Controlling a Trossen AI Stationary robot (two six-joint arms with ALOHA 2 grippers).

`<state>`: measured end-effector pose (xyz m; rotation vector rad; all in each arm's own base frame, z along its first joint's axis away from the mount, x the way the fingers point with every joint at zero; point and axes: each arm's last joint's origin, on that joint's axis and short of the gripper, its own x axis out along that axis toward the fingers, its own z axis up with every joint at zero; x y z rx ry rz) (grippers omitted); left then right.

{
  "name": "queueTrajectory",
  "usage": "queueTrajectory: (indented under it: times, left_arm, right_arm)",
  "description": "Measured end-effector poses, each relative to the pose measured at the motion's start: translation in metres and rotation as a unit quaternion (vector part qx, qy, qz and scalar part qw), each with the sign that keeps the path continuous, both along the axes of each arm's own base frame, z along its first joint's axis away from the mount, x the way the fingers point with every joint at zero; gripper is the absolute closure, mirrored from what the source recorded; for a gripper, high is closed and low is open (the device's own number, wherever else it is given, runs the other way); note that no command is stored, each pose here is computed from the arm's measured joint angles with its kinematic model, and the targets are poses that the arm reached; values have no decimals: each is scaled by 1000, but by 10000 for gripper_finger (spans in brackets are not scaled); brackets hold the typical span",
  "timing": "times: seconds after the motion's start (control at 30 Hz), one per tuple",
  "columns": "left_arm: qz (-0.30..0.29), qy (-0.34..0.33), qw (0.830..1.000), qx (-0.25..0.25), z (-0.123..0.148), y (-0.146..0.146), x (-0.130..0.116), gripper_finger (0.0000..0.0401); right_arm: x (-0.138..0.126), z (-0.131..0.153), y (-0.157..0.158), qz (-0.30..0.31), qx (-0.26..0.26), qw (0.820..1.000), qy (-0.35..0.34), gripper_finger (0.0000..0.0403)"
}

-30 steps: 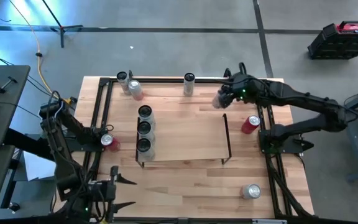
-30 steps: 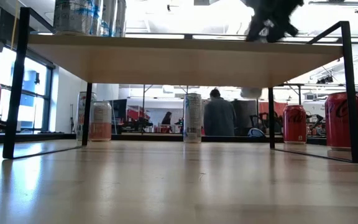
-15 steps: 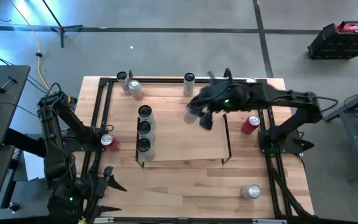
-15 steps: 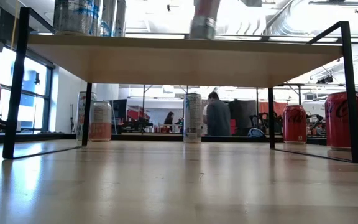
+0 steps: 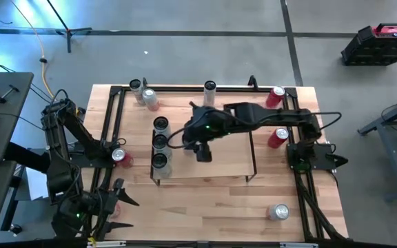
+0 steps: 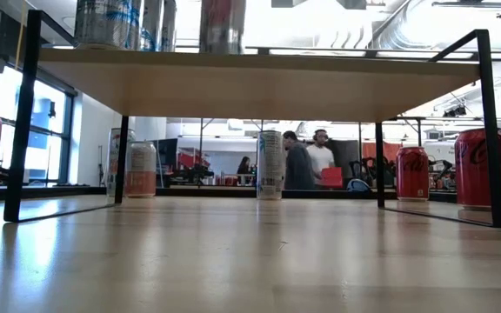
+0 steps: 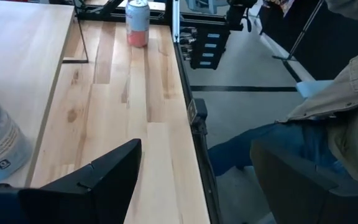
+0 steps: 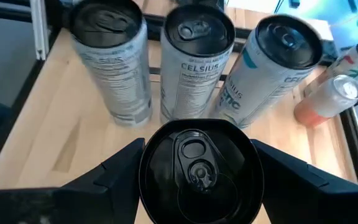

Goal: Place canned beverage on shelf
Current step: Put the right white pink soda can on the shelf

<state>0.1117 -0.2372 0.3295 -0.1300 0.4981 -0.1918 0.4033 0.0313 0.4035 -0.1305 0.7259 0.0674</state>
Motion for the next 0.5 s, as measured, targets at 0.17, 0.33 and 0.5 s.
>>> queueTrajectory:
  times: [0.17, 0.33, 0.5]
  left_arm:
    - [0, 0, 1000, 4, 0, 0, 0, 110]
    - [-5, -4, 1000, 15, 0, 0, 0, 110]
    - [-5, -11, 1000, 28, 0, 1, 0, 110]
  right_arm:
    - [5, 1, -12, -7, -6, 1000, -5, 155]
    - [6, 2, -36, -40, 12, 999, -14, 155]
    - [14, -4, -48, -51, 26, 998, -18, 155]
